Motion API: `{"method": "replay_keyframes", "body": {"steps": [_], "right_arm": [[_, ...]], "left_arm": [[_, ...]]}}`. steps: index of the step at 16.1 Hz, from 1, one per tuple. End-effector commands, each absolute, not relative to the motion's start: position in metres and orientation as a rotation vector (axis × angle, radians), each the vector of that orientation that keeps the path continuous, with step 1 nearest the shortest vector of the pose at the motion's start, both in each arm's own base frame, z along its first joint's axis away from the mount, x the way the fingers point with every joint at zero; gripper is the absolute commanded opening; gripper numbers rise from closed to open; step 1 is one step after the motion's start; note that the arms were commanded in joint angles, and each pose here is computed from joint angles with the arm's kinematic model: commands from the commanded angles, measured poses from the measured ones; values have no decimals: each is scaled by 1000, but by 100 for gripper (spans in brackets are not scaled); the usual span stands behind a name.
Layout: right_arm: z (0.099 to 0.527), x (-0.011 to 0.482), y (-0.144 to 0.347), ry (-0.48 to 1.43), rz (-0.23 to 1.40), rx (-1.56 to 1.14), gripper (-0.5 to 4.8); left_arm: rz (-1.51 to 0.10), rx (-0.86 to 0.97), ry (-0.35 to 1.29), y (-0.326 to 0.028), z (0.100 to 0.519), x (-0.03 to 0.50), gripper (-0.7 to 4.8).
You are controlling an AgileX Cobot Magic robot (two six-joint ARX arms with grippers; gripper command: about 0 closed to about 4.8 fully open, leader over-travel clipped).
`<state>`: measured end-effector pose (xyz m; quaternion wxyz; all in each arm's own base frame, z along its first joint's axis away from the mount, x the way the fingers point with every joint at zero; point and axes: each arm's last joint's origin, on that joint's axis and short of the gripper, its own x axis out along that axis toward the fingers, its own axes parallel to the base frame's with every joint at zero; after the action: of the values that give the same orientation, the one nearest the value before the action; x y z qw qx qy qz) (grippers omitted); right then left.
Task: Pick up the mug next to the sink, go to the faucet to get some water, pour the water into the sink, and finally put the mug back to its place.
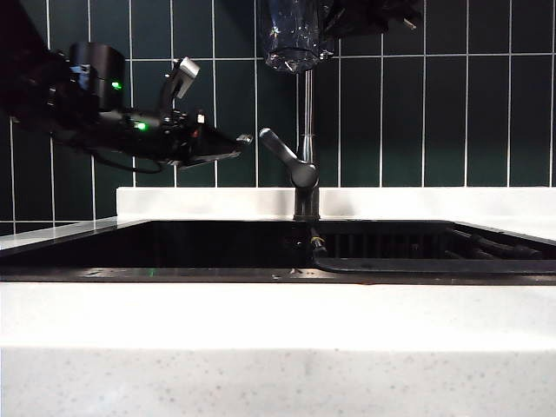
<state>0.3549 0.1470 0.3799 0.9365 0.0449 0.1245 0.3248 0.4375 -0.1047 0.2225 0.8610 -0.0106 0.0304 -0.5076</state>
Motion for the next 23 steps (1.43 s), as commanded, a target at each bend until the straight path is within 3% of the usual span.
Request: {"method": "replay_keyframes", "body": {"steps": [1, 6, 8, 9, 23], "right_arm": [[389, 353, 146, 206, 669, 90, -5], [388, 352, 146, 212, 673, 69, -5], [386, 352, 146, 225, 673, 62, -5], [386, 352, 146, 226, 673, 59, -5], [384, 352, 146, 244, 675, 38, -5]], "left_arm": [[-1152, -41, 35, -110, 230, 455, 121], [-1209, -31, -12, -116, 240, 482, 122], [-1219, -44, 19, -118, 237, 492, 347], [-1219, -49, 28, -119, 237, 496, 414], [-1289, -9, 11, -143, 241, 500, 398]]}}
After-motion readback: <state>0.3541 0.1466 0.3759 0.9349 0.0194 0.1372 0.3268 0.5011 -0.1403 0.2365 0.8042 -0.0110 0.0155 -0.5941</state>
